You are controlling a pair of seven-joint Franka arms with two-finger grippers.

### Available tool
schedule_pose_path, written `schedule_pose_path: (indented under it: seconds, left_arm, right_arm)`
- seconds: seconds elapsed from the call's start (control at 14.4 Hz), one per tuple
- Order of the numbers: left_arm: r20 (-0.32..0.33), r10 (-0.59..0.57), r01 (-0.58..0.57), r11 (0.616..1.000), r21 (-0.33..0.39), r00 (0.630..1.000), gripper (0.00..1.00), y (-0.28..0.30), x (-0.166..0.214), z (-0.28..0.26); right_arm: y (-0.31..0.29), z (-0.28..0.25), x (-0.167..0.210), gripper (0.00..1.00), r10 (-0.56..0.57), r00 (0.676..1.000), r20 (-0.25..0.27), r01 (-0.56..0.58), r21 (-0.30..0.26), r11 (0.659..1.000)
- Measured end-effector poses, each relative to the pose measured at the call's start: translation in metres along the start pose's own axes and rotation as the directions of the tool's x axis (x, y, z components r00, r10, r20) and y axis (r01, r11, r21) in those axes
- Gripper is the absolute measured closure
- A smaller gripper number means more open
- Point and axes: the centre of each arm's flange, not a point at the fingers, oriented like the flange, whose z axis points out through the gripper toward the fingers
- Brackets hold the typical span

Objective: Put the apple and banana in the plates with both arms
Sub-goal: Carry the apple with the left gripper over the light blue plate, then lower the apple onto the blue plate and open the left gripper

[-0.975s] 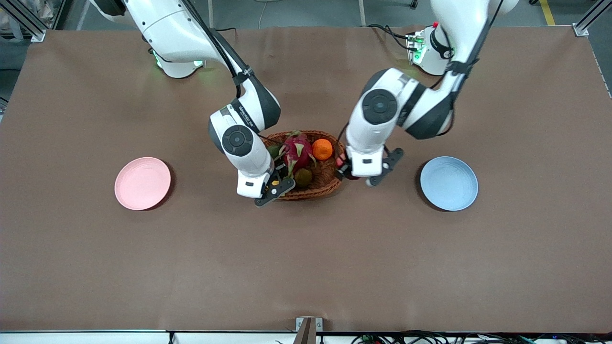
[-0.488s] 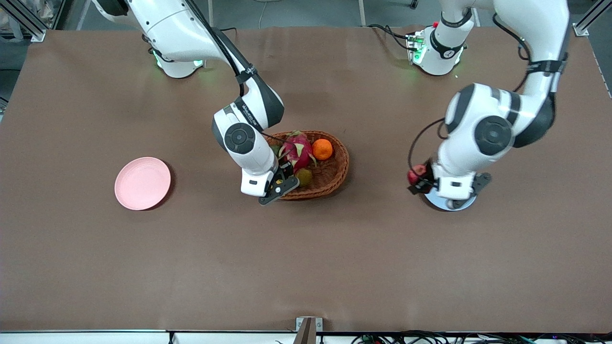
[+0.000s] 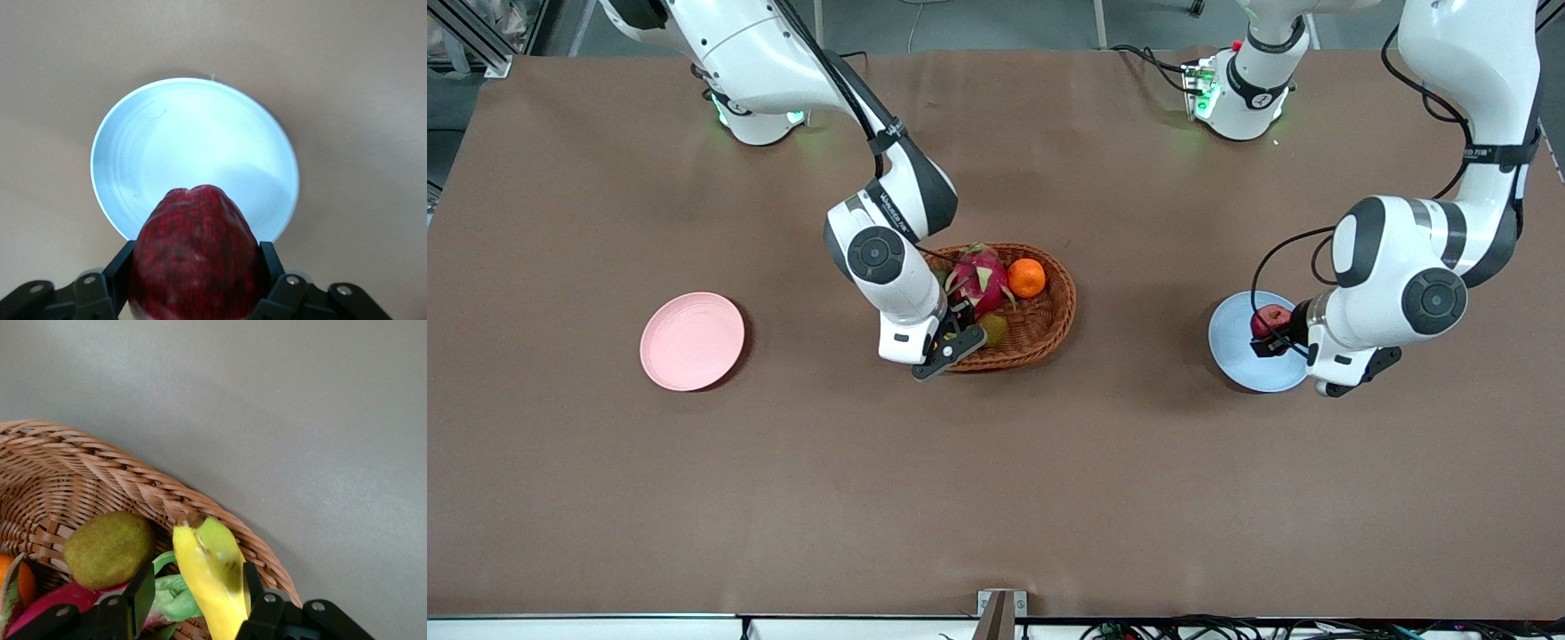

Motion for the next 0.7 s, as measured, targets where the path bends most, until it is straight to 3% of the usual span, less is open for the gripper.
schedule_pose_path:
  seconds: [0.28,0.7]
  left_arm:
    - [0.064,0.086,-0.086,0.996,0.001,0.994,0.24,-0.022,0.022,0.046]
    - [0.109,0.091,-0.086,0.995,-0.045,0.990,0.24,-0.018,0.025,0.066]
  right_arm:
    - [-0.001,0.005,0.001,0.38,-0.017,1.000,-0.016,0.017,-0.005,1.000]
    - [-0.001,0.007,0.001,0.38,-0.045,0.999,-0.016,0.045,-0.025,0.999]
